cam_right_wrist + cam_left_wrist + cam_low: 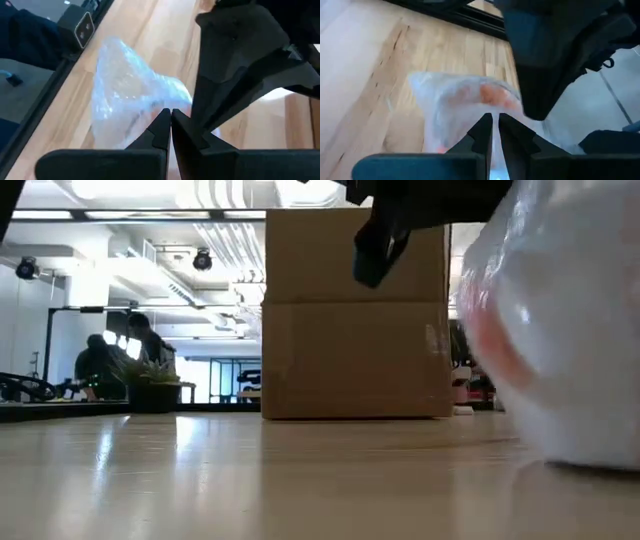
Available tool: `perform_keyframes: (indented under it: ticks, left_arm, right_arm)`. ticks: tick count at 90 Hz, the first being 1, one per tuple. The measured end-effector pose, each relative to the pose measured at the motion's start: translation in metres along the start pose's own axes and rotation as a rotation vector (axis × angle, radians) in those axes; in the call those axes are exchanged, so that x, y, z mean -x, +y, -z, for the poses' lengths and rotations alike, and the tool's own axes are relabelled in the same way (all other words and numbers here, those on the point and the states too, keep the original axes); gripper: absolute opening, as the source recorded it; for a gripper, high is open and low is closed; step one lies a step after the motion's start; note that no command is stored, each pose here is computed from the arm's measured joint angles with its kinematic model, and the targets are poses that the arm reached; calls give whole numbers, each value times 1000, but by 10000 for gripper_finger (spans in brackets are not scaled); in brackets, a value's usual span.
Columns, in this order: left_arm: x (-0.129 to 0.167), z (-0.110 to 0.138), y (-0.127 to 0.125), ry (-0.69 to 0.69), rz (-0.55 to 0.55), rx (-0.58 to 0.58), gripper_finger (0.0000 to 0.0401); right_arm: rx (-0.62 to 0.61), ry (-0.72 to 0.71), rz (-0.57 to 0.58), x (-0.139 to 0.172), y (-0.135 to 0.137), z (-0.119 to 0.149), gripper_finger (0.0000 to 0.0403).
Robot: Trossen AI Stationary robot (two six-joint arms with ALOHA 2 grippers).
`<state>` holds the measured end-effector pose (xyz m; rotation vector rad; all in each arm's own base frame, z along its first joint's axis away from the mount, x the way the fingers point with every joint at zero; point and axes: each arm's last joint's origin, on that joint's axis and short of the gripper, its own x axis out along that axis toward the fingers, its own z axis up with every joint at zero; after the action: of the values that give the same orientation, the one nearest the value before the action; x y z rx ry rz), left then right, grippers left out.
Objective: Wrap mug
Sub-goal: Wrap the orange mug with the transparent bubble wrap
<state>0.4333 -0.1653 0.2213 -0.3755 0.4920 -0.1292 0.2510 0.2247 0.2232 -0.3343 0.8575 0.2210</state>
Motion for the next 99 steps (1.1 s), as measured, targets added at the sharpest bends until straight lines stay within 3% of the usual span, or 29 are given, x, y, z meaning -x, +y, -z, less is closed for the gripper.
perform_keyframes:
  ticks: [27,54,75,99]
  left_arm:
    - [13,-5,-2,45,-22,-6,20]
    - [44,-5,-20,141,-62,-10,20]
    - [46,8,-27,182,-79,1,20]
    - [35,39,-26,215,-59,25,20]
  right_arm:
    - [-52,-61,-47,-9,-8,-11,0]
    - [-66,164,-68,-58,-14,10,0]
    - [-96,253,-101,-81,-20,19,0]
    - [-93,255,-107,-84,-22,20,0]
